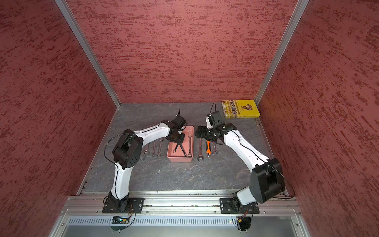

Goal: Take out the wrench from the storage box
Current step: Pick up the wrench from the storage box.

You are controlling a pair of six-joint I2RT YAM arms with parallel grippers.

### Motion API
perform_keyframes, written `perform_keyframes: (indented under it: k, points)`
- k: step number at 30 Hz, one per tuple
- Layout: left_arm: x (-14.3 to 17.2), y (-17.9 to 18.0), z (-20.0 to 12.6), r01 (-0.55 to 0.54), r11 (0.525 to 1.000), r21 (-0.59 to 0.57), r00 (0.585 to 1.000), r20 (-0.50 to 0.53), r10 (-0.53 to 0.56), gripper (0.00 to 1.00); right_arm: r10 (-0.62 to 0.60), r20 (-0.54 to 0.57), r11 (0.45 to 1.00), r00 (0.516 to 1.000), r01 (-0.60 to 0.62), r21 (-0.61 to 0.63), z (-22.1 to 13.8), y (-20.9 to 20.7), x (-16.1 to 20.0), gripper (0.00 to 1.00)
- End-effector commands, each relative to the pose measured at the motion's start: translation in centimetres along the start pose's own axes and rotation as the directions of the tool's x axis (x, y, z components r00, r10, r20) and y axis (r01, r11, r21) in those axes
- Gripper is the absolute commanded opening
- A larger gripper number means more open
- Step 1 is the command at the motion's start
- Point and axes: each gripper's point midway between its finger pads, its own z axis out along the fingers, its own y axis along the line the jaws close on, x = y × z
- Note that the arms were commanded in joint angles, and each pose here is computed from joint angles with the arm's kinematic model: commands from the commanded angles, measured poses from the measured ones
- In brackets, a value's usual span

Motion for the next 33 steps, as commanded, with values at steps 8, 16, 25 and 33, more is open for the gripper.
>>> perform_keyframes:
  k: [8, 16, 25, 33]
  points:
    - [2.9, -0.6, 3.2, -0.026, 0.999, 0.023, 0.992, -0.127, 0.029, 0.16, 0.001, 0.049, 1.0, 0.999, -0.001, 0.001, -0.6, 0.1, -0.9, 0.87]
    - [2.4, -1.3, 1.9, -0.036, 0.999, 0.031, 0.994, -0.105, 0.039, 0.03, 0.003, 0.049, 1.0, 0.999, -0.003, 0.003, -0.5, -0.1, -0.8, 0.88]
    - [0.9, -2.9, -1.9, -0.03, 0.998, 0.063, 0.999, -0.038, 0.033, 0.08, -0.015, 0.073, 1.0, 0.997, 0.016, -0.011, -1.7, 0.4, -0.8, 0.89]
    - [-0.2, -3.9, -3.7, -0.026, 0.997, 0.078, 1.0, 0.005, 0.025, 0.29, -0.017, 0.067, 1.0, 0.998, 0.018, -0.013, -1.7, 0.2, -0.4, 0.9]
